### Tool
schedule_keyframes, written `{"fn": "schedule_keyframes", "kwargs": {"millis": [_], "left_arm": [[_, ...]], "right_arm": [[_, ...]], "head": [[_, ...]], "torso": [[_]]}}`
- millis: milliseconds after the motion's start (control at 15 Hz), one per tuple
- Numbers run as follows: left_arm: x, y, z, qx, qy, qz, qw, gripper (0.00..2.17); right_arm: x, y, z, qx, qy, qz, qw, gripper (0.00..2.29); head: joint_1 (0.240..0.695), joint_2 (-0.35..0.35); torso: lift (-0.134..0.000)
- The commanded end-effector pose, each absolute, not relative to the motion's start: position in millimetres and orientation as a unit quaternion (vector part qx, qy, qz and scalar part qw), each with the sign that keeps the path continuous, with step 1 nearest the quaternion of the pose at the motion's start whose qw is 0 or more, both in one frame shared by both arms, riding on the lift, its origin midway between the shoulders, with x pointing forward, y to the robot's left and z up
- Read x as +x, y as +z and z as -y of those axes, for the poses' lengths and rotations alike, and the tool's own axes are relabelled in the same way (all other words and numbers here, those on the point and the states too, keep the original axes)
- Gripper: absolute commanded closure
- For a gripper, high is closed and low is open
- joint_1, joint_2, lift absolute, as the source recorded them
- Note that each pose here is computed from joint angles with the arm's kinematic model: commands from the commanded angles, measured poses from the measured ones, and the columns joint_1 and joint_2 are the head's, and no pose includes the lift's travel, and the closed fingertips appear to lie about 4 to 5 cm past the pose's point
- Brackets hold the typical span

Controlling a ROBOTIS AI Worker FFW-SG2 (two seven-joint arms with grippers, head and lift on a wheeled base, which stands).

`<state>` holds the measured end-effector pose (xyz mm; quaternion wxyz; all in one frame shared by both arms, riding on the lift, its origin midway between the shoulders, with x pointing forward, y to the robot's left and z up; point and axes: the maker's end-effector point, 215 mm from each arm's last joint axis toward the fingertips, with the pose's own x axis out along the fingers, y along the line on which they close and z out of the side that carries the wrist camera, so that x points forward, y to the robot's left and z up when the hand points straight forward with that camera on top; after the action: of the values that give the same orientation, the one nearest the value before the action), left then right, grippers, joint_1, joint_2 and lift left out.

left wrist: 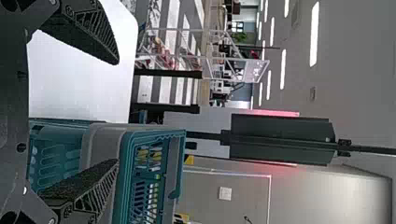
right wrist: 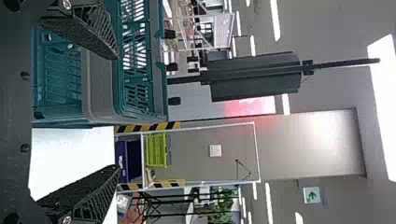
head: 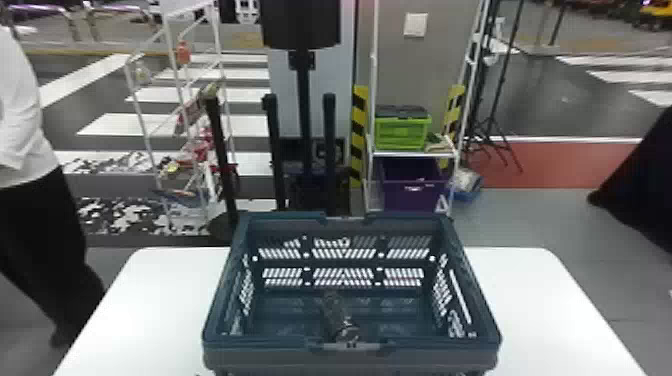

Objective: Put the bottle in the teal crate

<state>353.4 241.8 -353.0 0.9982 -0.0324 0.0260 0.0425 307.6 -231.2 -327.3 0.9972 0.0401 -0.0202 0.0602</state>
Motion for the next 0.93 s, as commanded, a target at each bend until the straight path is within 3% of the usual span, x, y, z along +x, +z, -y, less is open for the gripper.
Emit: {"fn": "schedule_keyframes", "kwargs": {"millis": [0,867], "left_arm": [[349.6,-348.6,-242.2,-0.034,0.045,-0.02,0.998,0.14],[346.5,-343.4,-243.8,-0.036,0.044,-0.002,0.998,0.14]], "right_arm": [[307.2,-324.8,230.0,0.039,0.061,0.019,0.997,0.06],[296.8,-320.1,236.0,0.026,0.054,0.028,0.998,0.07]], "head": [[0.499,0.0],[0.499,0.0]], "torso": [[0.0],[0.0]]}}
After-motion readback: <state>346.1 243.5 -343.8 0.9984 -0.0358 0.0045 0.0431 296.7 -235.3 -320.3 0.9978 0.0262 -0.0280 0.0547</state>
